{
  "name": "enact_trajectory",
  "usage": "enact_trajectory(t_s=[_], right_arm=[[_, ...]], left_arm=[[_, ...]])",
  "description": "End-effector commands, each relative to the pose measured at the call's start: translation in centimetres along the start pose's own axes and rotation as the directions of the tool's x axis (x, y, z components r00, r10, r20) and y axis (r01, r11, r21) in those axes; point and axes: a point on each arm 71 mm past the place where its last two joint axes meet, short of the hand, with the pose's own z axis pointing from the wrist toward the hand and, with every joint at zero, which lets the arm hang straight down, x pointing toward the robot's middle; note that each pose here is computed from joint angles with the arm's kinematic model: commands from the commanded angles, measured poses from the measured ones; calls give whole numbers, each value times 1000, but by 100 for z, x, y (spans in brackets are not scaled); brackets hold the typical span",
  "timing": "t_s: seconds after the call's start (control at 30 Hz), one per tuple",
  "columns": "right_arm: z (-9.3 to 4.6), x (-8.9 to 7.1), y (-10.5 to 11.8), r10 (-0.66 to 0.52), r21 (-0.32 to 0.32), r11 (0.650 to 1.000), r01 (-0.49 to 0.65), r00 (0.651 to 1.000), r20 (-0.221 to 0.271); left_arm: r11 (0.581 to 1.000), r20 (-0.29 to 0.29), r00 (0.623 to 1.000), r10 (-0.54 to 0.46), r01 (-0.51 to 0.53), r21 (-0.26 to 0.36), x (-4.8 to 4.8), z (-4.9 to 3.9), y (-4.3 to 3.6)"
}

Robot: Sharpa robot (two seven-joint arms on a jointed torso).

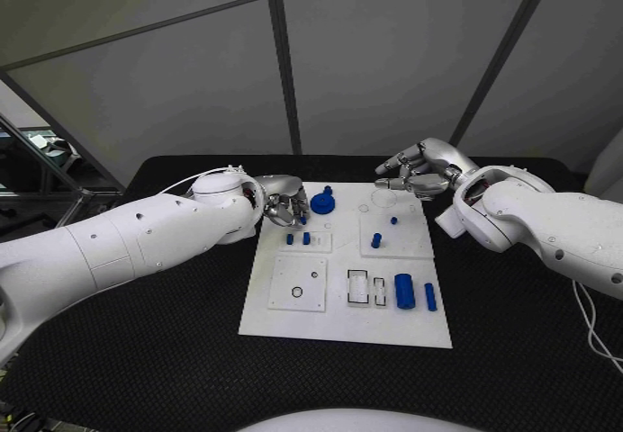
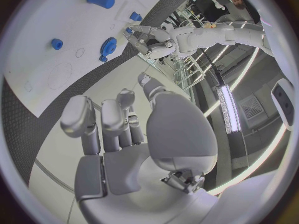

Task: Assemble the parts on the task board

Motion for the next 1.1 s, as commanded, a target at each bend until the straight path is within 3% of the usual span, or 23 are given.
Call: enact_trajectory(t_s=[0.03, 0.73, 0.93, 1.1], right_arm=[[4, 0, 17, -1, -9, 1000, 1, 1000, -5], [-4, -33, -33, -28, 10, 1000, 28, 1000, -2], [-21, -55, -100, -131, 41, 990, 132, 991, -30], [-69, -40, -160, -295, 49, 953, 299, 953, -74]], left_arm=[[1000, -28, 1000, 0, 0, -24, 27, 1, 26], [999, 18, 1000, -3, 4, -41, -7, -33, 86], [999, 62, 998, -19, 21, -44, -71, -87, 164], [991, 140, 982, -124, 129, -28, -208, -199, 321]])
